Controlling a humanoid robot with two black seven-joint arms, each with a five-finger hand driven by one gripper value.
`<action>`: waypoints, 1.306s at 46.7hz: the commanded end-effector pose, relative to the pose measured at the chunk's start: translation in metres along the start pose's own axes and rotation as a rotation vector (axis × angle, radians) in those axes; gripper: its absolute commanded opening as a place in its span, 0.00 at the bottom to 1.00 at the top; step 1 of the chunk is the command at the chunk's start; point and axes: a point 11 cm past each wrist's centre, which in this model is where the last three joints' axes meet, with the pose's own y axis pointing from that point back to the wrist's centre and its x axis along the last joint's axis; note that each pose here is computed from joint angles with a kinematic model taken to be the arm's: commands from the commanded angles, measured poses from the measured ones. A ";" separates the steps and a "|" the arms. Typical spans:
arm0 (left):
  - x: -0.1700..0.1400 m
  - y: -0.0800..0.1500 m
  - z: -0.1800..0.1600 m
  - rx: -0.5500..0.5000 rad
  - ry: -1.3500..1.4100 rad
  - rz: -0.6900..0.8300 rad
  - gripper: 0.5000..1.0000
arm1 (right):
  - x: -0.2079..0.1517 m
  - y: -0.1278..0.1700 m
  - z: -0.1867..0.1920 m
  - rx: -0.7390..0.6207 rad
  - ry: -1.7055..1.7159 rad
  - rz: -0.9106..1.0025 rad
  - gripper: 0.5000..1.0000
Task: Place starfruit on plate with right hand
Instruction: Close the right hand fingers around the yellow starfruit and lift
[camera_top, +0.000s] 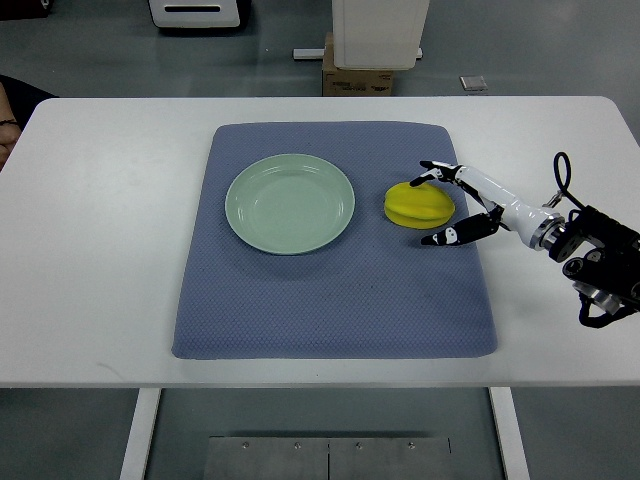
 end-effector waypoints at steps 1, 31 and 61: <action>0.000 0.000 0.000 0.000 0.000 0.000 1.00 | 0.000 -0.002 -0.002 0.004 0.008 0.008 1.00; 0.000 0.000 0.000 0.000 0.000 0.000 1.00 | -0.005 -0.013 0.000 -0.015 0.024 0.022 0.87; 0.000 0.000 0.000 0.000 0.000 0.000 1.00 | 0.000 -0.012 0.011 -0.055 0.062 0.025 0.36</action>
